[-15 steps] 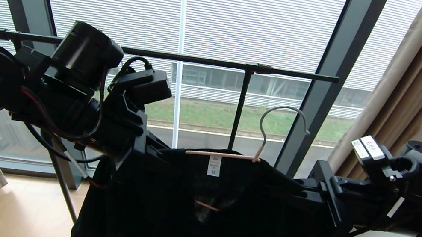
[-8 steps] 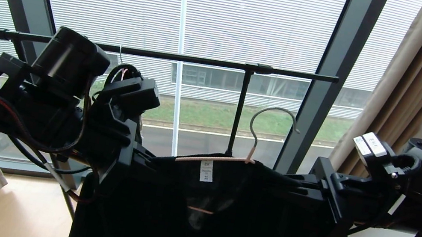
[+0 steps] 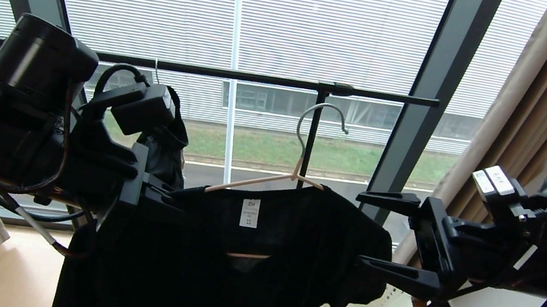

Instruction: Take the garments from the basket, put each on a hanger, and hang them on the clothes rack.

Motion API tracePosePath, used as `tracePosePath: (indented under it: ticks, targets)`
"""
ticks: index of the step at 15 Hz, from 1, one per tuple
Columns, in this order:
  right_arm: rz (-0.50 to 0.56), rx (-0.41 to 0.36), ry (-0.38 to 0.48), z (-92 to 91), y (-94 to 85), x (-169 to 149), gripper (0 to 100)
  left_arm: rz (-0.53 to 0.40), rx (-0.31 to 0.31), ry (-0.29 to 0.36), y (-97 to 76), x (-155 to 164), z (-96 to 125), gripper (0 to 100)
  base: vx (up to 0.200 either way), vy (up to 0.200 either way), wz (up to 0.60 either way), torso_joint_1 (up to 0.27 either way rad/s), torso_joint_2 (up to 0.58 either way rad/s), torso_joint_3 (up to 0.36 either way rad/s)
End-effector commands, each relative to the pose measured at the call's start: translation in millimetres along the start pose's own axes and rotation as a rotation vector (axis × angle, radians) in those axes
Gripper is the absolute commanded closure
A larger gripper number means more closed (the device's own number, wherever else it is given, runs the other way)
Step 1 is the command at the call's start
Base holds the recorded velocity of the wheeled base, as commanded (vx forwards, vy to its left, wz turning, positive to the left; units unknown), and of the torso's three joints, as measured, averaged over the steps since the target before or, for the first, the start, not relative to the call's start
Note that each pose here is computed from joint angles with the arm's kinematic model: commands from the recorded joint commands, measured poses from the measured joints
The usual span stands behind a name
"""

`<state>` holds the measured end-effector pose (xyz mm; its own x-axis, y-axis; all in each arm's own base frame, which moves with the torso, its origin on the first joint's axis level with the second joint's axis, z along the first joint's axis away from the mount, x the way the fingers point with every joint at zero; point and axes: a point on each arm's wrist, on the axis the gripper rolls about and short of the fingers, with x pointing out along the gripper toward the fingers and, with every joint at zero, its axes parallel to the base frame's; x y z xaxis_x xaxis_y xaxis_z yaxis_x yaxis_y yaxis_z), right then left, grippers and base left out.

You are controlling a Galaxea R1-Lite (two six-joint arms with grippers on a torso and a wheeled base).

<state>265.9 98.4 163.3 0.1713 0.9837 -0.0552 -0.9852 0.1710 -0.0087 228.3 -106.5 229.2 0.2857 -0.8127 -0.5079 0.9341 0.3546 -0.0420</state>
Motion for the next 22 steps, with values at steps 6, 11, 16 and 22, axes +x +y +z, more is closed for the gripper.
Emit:
tracePosePath:
  ticks: [6,11,16,22]
  targets:
    - [-0.042,-0.002,-0.001,-0.9,-12.6,-5.6,0,0.111,0.030,-0.087,-29.3,-43.0,-21.3,100,0.000,0.000,0.00,0.000,0.00,0.000]
    - [-0.081,0.038,0.021,-15.9,-30.0,-3.9,0,0.167,-0.006,-0.112,-38.8,-60.6,-27.7,100,0.000,0.000,0.00,0.000,0.00,0.000]
    - [-0.204,0.057,0.055,-28.1,-43.7,4.6,0,0.218,-0.003,-0.142,-35.1,-67.5,-27.7,100,0.000,0.000,0.00,0.000,0.00,0.000]
    - [-0.346,0.071,0.090,-37.8,-59.7,12.0,0,0.228,-0.014,-0.169,-32.7,-67.4,-24.7,100,0.000,0.000,0.00,0.000,0.00,0.000]
